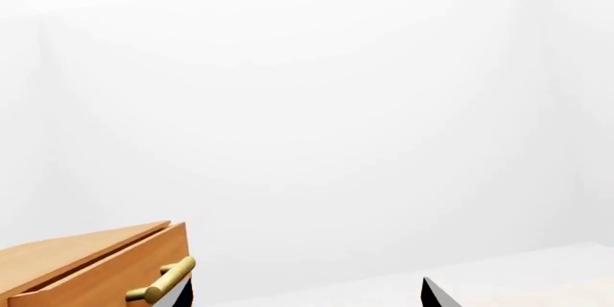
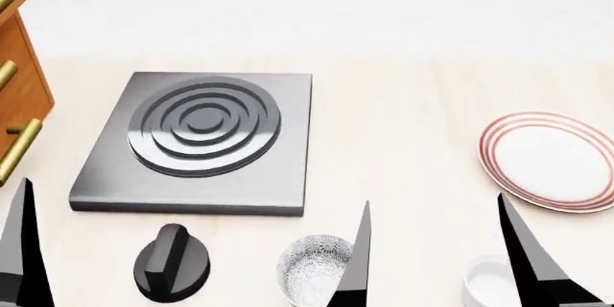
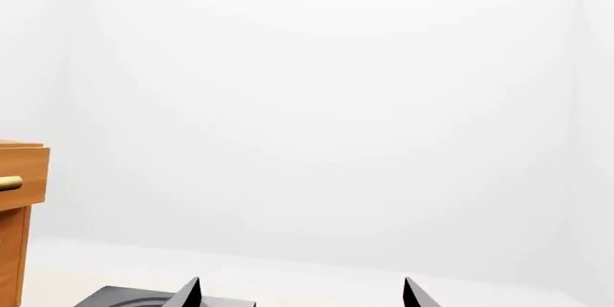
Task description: Pick the akita bowl next to the ramekin and place it on the plate.
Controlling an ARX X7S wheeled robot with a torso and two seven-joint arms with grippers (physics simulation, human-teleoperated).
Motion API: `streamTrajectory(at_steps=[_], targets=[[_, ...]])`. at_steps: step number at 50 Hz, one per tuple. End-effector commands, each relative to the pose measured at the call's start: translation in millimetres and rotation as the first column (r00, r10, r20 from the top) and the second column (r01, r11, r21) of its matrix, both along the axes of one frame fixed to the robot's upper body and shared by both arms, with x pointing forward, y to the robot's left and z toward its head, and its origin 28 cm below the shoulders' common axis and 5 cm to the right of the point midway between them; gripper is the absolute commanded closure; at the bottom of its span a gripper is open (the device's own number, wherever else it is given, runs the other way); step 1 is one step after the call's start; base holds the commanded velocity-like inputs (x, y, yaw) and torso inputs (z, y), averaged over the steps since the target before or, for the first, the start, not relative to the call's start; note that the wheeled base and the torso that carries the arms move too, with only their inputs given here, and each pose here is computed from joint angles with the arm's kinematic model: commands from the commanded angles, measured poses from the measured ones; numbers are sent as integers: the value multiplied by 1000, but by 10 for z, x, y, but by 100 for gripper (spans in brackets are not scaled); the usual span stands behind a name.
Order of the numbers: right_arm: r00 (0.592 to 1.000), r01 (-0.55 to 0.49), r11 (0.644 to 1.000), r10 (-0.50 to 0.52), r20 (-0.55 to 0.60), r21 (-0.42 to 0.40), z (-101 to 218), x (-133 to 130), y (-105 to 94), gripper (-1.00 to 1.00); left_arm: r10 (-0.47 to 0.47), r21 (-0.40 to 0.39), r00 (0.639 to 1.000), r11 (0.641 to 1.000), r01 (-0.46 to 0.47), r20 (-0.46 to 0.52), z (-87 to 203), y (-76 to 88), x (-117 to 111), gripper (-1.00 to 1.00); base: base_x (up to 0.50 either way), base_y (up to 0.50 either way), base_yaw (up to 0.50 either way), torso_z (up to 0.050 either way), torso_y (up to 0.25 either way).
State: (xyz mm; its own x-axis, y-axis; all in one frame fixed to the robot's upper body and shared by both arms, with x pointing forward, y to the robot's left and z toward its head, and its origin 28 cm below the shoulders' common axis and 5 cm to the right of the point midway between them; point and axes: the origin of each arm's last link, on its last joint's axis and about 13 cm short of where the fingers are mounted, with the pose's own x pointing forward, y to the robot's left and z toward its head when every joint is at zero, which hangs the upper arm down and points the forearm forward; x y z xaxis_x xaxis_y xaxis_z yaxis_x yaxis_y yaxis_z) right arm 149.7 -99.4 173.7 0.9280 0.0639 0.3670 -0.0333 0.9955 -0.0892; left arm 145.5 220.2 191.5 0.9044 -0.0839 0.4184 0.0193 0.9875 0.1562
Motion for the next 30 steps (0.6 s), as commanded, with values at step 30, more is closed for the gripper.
streamTrajectory(at_steps=[30], targets=[[1000, -3, 1000, 3, 3, 3, 3, 3, -6, -100, 4, 6, 1000, 1000, -4, -5, -16, 0, 7, -100, 138, 0, 0, 0, 0]])
